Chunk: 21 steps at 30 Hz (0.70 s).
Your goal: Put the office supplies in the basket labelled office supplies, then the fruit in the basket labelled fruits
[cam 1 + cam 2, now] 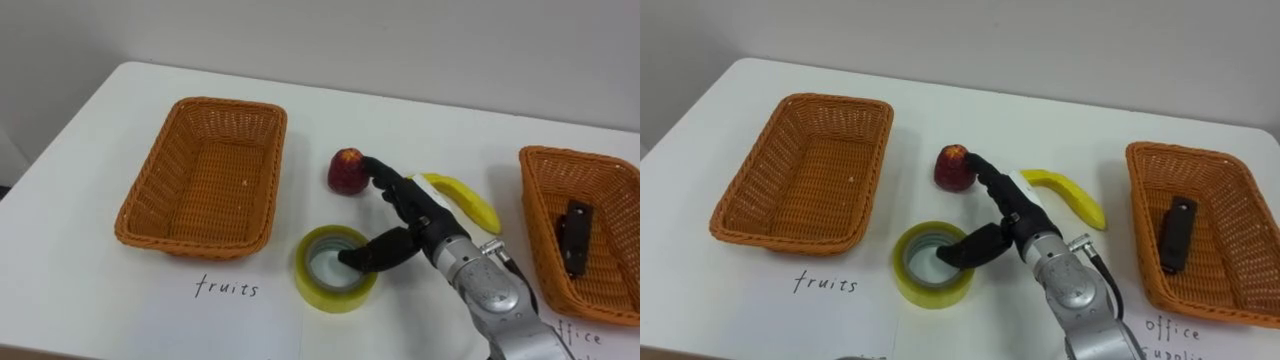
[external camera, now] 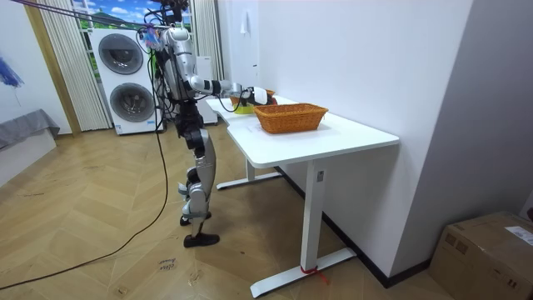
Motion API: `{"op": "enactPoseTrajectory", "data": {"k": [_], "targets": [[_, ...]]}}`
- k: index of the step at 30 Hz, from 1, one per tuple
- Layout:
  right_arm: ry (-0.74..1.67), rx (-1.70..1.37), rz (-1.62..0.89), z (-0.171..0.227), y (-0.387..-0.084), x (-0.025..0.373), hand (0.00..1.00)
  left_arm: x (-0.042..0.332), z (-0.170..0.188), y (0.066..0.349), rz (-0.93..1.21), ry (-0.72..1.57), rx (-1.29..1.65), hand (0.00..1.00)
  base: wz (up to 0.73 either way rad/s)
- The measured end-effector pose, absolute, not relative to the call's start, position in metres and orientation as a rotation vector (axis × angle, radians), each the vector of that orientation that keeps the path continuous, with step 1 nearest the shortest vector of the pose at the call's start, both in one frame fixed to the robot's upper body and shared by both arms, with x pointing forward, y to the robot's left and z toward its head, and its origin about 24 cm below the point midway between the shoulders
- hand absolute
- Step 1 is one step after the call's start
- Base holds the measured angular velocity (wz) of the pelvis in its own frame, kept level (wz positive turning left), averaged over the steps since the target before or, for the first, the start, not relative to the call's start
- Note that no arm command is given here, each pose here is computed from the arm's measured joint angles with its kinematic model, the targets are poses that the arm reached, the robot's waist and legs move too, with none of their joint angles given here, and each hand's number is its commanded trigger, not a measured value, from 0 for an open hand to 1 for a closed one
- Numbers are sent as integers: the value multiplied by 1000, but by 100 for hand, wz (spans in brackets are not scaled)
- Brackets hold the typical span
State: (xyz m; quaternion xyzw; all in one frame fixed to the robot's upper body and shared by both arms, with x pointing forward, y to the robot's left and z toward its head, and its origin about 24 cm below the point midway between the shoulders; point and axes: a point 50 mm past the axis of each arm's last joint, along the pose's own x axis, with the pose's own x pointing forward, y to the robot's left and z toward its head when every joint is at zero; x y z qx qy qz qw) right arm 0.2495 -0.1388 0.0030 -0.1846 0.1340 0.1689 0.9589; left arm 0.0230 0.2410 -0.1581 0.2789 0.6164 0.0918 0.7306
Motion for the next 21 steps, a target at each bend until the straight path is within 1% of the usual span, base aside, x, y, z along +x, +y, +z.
{"op": "enactPoseTrajectory", "data": {"k": [21], "targets": [[304, -427, 278, -7, -145, 249, 0, 29, -158, 241, 185, 1351, 588, 0, 2]]}}
